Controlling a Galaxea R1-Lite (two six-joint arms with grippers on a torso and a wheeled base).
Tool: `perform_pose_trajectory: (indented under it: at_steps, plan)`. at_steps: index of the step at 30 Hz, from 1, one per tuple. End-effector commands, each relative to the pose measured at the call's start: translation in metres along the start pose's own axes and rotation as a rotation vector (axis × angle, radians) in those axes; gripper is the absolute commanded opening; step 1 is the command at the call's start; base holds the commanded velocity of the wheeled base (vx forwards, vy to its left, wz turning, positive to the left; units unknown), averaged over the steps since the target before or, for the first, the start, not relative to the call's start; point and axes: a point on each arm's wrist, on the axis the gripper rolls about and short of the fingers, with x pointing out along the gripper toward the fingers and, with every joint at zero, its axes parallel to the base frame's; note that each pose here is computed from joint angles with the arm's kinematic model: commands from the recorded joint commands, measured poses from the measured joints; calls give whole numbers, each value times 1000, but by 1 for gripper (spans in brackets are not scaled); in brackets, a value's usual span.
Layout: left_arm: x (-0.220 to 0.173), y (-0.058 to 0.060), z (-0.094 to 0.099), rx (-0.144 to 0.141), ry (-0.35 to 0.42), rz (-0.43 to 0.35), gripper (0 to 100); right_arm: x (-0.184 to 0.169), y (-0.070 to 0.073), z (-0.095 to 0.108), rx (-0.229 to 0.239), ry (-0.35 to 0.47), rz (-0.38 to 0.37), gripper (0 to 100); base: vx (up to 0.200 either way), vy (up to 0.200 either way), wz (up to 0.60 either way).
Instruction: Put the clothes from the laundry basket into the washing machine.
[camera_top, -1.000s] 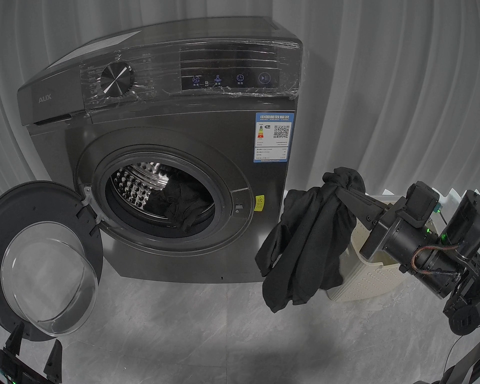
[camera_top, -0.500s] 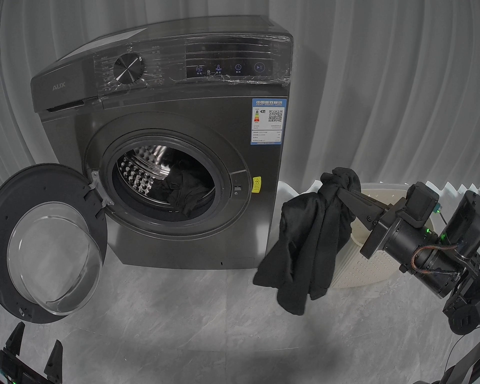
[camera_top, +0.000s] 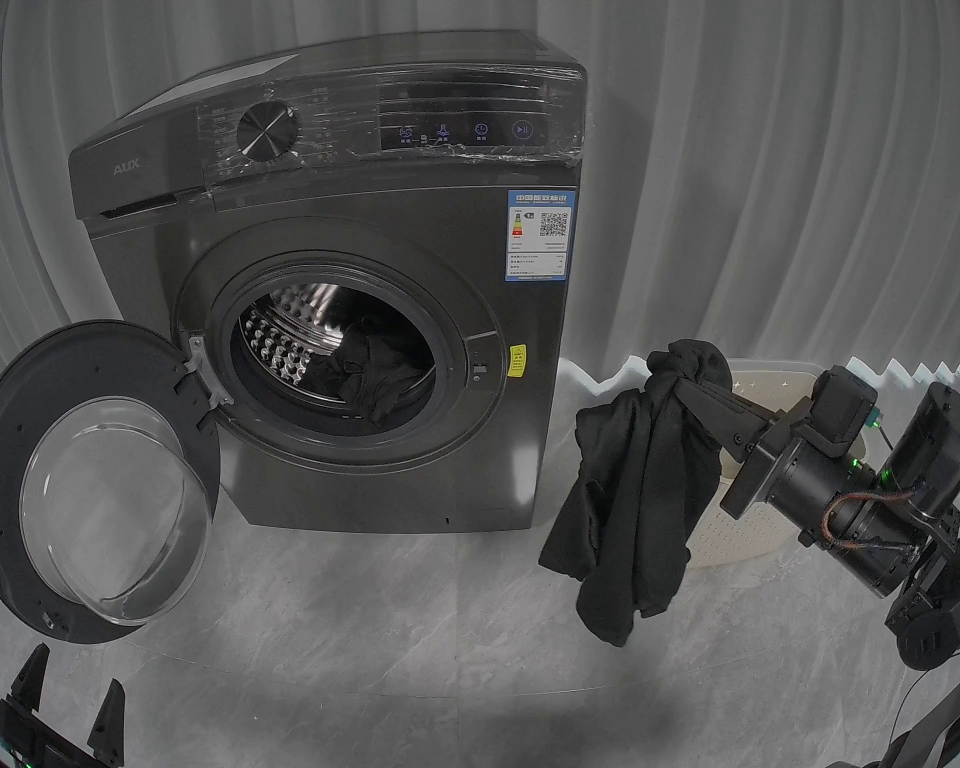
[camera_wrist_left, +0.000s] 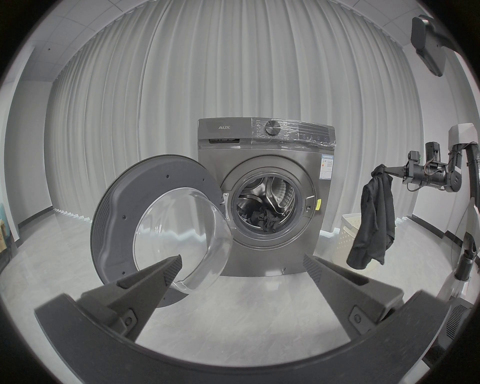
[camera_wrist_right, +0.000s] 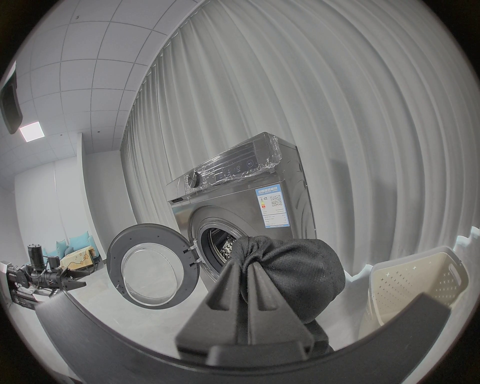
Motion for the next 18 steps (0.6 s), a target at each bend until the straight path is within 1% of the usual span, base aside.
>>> perform_pose_trajectory:
  at_steps: [1, 10, 18]
  plan:
    - [0, 0, -5, -1, 0, 1, 100, 0, 0, -1, 0, 2, 1, 0, 0, 200, 0]
    - [0, 0, -5, -1, 0, 1, 100, 0, 0, -1, 0, 5, 1, 0, 0, 200, 0]
    - [0, 0, -5, 1, -1, 1, 100, 0, 1, -2, 1, 7, 5, 0, 0, 0, 0]
